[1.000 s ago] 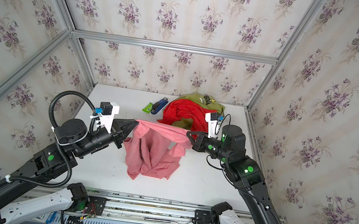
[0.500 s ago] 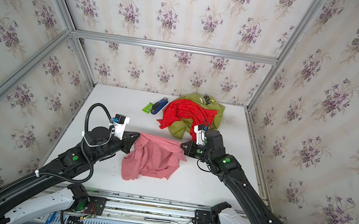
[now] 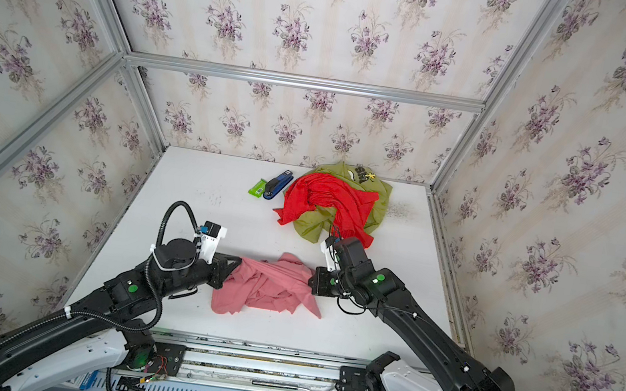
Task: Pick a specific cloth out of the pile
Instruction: 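Lower the pink cloth with both grippers onto the table nearer the robot, then open both grippers to release the pink cloth and lift them away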
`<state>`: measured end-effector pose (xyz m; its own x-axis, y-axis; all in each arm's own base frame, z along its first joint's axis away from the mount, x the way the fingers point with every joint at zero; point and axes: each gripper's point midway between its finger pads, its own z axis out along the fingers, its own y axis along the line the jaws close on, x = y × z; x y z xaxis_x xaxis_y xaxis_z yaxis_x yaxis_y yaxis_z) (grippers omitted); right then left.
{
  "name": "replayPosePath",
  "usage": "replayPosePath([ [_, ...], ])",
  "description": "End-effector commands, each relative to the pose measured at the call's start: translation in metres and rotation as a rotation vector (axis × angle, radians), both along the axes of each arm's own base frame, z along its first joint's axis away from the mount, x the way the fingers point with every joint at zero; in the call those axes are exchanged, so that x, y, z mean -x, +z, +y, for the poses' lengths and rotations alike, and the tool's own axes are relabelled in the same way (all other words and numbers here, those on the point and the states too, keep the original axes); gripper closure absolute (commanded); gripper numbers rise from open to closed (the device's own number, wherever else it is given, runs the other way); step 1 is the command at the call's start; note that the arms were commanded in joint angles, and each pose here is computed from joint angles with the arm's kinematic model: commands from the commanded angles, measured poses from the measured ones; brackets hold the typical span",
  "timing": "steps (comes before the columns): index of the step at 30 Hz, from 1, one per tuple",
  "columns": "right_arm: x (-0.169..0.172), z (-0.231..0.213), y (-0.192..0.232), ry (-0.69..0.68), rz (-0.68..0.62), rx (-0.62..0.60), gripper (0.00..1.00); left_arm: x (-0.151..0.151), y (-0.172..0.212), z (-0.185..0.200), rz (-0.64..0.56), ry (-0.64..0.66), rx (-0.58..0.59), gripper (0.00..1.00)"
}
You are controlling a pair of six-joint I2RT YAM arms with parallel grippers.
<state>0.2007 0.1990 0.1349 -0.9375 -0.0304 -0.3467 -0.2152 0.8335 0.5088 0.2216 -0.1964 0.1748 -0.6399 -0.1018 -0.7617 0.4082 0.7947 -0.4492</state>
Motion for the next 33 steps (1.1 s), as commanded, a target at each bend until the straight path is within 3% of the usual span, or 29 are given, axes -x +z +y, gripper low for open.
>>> replayPosePath([
  [1, 0.017, -0.043, -0.04, -0.08, 0.068, 0.214, 1.0, -0.008, -0.019, 0.023, 0.033, 0.164, -0.005, 0.96],
  [5, 0.013, -0.046, -0.059, -0.103, 0.064, 0.232, 1.0, -0.001, -0.051, 0.031, 0.117, 0.206, -0.018, 0.92],
  [6, 0.013, -0.045, -0.063, -0.103, 0.065, 0.227, 0.91, 0.001, -0.057, 0.033, 0.129, 0.213, -0.025, 0.84],
  [8, 0.011, -0.041, -0.065, -0.1, 0.059, 0.203, 0.76, 0.001, -0.06, 0.035, 0.129, 0.216, -0.034, 0.61],
  [12, 0.002, -0.037, -0.045, -0.098, -0.038, 0.155, 0.44, -0.002, -0.03, 0.036, 0.031, 0.202, -0.012, 0.02],
  [16, -0.014, -0.049, -0.013, -0.134, -0.226, 0.147, 0.0, -0.004, 0.009, 0.048, -0.129, 0.207, -0.024, 0.0],
  [20, -0.044, -0.073, 0.02, -0.174, -0.5, 0.228, 0.01, -0.016, 0.035, 0.077, -0.246, 0.332, -0.091, 0.0],
  [24, -0.078, -0.094, 0.032, -0.16, -0.829, 0.435, 0.01, -0.045, 0.036, 0.121, -0.28, 0.547, -0.291, 0.0],
  [26, -0.093, -0.099, 0.031, -0.133, -1.03, 0.553, 0.01, -0.065, 0.026, 0.139, -0.291, 0.596, -0.401, 0.0],
  [28, -0.112, -0.125, 0.023, -0.234, -1.092, 0.637, 0.0, -0.087, 0.012, 0.151, -0.296, 0.577, -0.52, 0.0],
  [30, -0.129, -0.142, 0.009, -0.295, -1.067, 0.616, 0.01, -0.107, -0.007, 0.174, -0.238, 0.618, -0.616, 0.0],
  [33, -0.141, -0.159, 0.008, -0.38, -1.139, 0.562, 0.0, -0.131, -0.029, 0.197, -0.206, 0.62, -0.575, 0.0],
])
